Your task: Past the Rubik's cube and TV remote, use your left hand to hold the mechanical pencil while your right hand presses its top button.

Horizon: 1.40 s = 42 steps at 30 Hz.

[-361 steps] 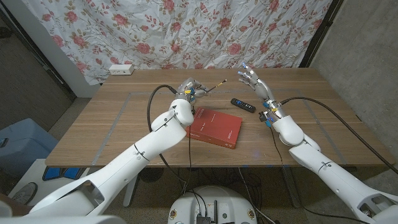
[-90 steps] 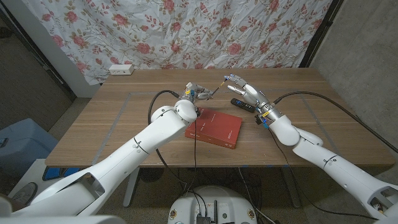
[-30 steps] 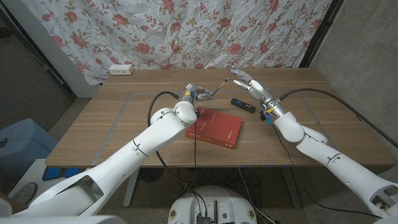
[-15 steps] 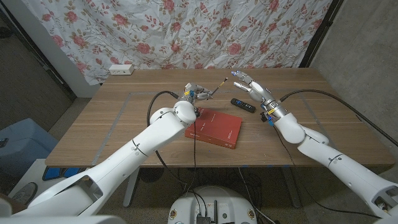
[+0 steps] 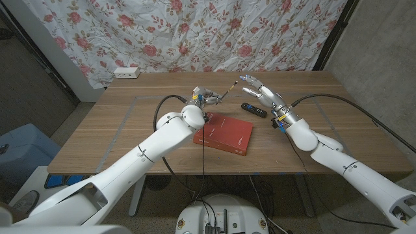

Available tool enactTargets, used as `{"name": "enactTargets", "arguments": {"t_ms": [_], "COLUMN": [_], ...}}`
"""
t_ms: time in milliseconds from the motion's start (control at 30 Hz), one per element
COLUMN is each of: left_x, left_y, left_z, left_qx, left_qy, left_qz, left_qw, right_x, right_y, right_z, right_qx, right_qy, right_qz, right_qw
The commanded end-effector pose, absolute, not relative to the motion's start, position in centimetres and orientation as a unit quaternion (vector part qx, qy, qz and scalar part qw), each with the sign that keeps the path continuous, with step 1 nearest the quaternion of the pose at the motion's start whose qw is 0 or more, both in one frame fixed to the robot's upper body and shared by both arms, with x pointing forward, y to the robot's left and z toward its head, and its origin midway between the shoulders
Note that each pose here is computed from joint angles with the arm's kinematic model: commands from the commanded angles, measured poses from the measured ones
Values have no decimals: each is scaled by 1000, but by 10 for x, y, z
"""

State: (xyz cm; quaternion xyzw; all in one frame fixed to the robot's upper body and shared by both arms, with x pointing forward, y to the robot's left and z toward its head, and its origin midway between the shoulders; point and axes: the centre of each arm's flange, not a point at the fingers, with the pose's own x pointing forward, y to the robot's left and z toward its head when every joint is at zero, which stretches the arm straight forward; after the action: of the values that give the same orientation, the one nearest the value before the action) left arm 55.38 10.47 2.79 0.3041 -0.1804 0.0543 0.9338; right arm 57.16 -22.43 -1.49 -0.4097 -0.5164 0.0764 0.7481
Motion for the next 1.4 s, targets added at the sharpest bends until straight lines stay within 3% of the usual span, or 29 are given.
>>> {"name": "enactTargets", "arguments": {"t_ms": [33,1400], "left_x": [556,556], "left_y": [105,100], "left_z": [29,29], "left_qx": [306,306], "left_qy": [-180,-181], "left_qz": [51,53], "left_qw": [934,933], "right_x": [571,571], "right_y": [-220,-219], "right_z": [-13,-16], "right_qx": [-417,-423], "right_qy": [-519,-512], "right_qz": [80,86], "right_qw": [742,743]}}
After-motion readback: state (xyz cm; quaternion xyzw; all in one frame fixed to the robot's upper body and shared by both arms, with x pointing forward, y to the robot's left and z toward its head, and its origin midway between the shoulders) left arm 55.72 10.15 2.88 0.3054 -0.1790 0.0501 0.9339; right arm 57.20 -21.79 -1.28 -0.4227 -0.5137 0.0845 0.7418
